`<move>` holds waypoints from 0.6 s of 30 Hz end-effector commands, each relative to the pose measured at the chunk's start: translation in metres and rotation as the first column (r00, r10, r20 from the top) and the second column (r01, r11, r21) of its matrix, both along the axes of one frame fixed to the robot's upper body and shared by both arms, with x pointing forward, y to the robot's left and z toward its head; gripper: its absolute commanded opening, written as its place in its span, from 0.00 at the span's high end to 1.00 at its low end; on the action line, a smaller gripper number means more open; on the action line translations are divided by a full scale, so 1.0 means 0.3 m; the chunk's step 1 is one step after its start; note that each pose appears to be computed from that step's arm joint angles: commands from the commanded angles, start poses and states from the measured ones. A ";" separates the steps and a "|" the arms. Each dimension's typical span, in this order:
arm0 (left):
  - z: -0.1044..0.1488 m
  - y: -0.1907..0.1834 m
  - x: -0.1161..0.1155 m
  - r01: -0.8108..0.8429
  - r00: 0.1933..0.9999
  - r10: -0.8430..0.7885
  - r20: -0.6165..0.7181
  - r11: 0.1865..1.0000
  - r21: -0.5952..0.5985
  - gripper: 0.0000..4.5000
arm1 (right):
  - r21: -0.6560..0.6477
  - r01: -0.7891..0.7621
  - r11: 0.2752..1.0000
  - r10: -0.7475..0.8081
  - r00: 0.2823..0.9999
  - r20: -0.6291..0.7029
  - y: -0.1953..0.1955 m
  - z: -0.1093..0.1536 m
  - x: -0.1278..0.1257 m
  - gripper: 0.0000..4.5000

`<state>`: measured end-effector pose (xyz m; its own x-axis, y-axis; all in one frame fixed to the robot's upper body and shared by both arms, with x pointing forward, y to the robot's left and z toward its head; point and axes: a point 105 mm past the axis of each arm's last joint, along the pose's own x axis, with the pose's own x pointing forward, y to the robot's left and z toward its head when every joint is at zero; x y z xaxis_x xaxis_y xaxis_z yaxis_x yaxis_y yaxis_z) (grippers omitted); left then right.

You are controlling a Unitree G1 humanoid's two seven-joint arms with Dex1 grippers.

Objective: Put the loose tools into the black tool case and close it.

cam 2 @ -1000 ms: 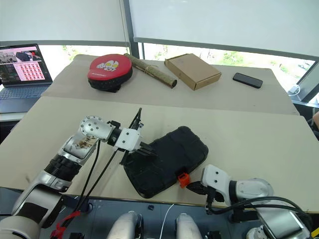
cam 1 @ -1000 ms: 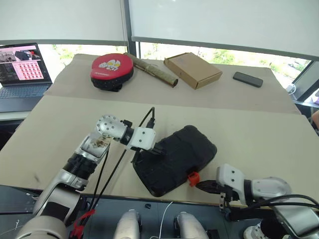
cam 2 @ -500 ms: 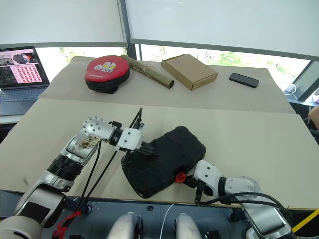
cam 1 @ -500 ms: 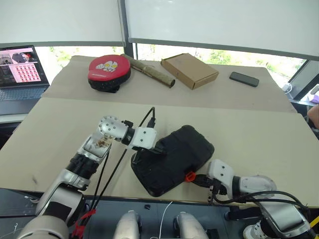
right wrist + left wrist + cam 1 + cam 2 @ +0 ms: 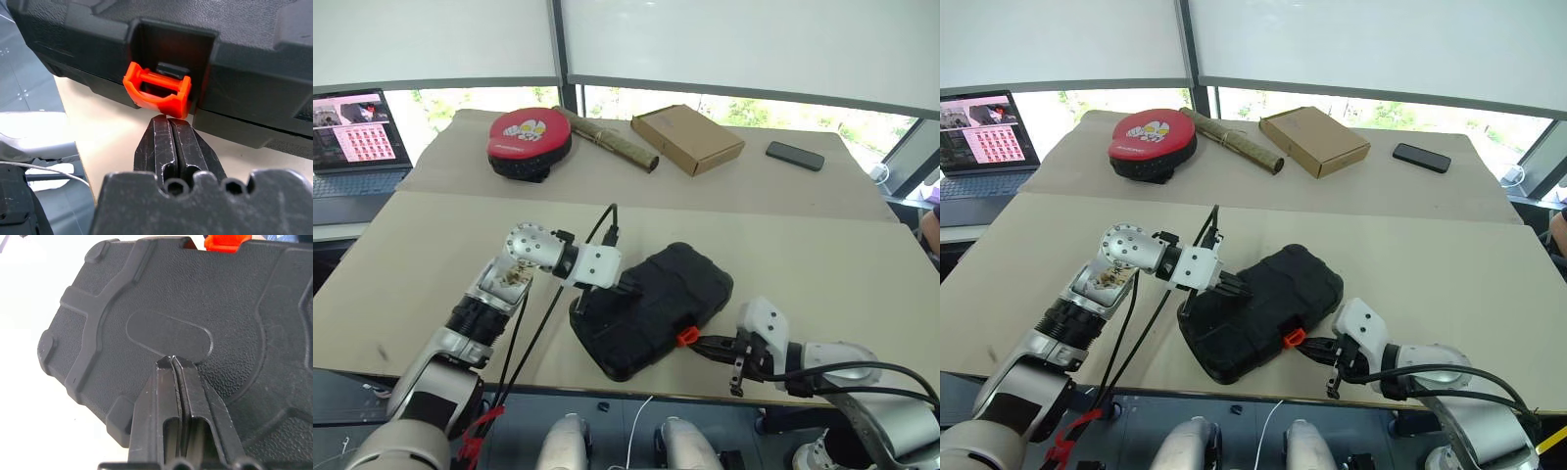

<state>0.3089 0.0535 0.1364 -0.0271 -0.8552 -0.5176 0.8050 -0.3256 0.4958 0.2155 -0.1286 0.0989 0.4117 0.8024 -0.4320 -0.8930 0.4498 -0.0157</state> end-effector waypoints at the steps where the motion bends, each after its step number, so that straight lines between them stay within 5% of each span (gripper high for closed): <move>1: -0.120 -0.015 -0.041 0.052 0.996 -0.044 -0.072 0.992 0.111 0.98 | -0.017 -0.129 0.991 0.130 0.990 0.054 0.025 0.072 -0.060 1.00; 6: -0.121 -0.029 -0.061 0.075 0.994 -0.067 -0.084 0.993 0.093 0.98 | -0.055 -0.161 0.985 0.161 0.987 -0.008 0.003 0.039 -0.108 1.00; 18: -0.117 -0.004 -0.060 0.037 0.994 -0.028 -0.104 0.996 0.087 0.98 | -0.068 -0.082 0.994 0.089 0.991 0.101 0.000 0.046 -0.020 1.00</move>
<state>0.2957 0.0425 0.1290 -0.0820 -0.8452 -0.5281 0.7858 -0.3808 0.4873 0.2066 -0.1296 0.1018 0.3710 0.8012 -0.4694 -0.9214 0.3804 -0.0789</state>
